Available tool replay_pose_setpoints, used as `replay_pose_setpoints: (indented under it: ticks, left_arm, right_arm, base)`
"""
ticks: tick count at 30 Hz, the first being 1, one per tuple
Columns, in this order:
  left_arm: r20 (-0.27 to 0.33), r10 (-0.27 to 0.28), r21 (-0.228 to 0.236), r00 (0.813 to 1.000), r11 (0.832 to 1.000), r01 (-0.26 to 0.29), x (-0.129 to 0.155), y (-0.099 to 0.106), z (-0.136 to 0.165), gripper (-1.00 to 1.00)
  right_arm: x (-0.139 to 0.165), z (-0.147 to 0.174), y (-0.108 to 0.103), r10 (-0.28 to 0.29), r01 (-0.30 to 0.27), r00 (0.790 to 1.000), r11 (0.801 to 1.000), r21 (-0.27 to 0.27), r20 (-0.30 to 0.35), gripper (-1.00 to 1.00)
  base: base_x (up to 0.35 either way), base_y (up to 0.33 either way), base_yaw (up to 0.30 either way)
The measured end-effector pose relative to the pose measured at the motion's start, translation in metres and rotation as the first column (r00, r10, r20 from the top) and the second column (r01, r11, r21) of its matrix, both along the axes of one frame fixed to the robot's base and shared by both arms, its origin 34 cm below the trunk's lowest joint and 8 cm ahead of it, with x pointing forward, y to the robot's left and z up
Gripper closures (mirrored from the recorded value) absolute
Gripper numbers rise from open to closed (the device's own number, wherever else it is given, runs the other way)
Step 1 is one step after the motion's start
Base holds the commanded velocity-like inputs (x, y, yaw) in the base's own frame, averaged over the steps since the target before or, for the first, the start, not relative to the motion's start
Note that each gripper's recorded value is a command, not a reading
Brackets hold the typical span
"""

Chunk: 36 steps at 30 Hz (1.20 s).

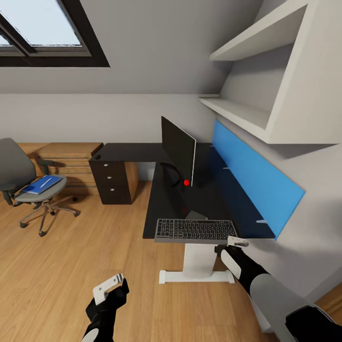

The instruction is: In the bedroom, organize the workspace by keeping the computer under the desk, ensuring the monitor is on the desk, placing the keyboard on the desk next to the monitor, placing the mouse on the desk next to the keyboard, moving the folder from the swivel chair onto the desk next to the mouse, stacking the notebook on top of the folder with the pen on top of the notebook, and positioning the swivel chair next to the desk.

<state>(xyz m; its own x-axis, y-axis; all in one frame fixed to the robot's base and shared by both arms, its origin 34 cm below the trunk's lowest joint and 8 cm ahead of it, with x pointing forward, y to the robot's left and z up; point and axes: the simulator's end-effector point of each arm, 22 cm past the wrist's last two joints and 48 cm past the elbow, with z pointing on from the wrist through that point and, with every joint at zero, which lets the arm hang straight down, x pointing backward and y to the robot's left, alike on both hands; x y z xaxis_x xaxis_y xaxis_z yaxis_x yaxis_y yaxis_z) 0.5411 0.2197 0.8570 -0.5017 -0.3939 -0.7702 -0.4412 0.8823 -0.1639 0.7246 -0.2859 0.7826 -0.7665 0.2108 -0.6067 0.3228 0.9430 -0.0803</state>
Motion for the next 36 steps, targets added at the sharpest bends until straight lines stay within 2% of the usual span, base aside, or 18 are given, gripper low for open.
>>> replay_pose_setpoints:
  ticks: [36]
  left_arm:
    - [-0.007, 0.003, 0.004, 1.0, 1.0, -0.003, 0.005, 0.0, -0.037, -1.0]
  right_arm:
    - [0.007, -0.035, 0.0, 0.0, 0.0, 1.0, 1.0, 0.0, 0.003, -1.0]
  base:
    - [0.0, 0.0, 0.0]
